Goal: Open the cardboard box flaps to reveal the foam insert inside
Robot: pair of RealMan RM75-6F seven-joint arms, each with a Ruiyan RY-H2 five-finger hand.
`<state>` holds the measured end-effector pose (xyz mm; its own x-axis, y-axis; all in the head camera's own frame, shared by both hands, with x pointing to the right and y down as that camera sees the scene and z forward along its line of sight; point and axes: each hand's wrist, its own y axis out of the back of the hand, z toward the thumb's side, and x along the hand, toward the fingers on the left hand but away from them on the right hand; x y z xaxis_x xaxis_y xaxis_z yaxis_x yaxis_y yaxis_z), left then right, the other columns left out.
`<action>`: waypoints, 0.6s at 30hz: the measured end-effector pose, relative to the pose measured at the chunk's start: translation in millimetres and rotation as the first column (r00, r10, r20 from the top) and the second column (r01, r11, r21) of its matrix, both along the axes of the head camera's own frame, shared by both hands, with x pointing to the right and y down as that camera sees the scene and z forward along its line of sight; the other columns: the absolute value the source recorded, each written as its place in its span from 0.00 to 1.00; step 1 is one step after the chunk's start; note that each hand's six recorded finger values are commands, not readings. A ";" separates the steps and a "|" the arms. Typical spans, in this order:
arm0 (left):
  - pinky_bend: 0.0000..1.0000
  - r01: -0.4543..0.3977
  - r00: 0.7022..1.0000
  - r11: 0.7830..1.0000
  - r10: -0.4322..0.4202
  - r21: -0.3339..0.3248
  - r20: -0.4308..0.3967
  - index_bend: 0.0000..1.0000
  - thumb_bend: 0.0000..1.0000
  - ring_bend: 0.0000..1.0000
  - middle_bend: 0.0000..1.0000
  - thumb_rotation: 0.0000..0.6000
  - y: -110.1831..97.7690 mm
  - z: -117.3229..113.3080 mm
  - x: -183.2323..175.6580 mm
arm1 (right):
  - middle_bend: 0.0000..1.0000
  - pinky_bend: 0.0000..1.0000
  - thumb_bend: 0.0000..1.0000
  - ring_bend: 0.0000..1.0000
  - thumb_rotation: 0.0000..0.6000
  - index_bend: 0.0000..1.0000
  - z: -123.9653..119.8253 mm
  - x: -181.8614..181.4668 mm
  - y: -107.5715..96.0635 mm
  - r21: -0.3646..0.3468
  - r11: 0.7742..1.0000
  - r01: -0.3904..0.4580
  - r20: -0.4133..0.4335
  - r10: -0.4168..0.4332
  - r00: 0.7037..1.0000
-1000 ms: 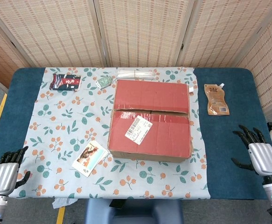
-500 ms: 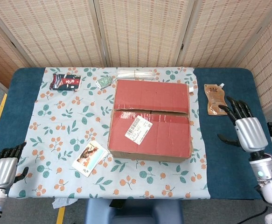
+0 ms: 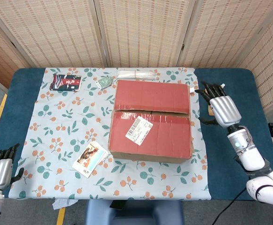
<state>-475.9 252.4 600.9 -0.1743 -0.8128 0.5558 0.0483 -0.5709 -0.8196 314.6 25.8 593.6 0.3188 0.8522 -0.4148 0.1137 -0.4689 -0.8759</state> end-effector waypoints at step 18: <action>0.15 0.020 0.999 1.000 -0.020 0.009 -0.051 0.10 0.41 0.19 0.20 1.00 -3.1 -5.5 -6.5 | 0.00 0.00 0.26 0.02 1.00 0.15 30.5 -42.2 -9.0 -0.040 0.998 0.052 0.041 -0.050 0.998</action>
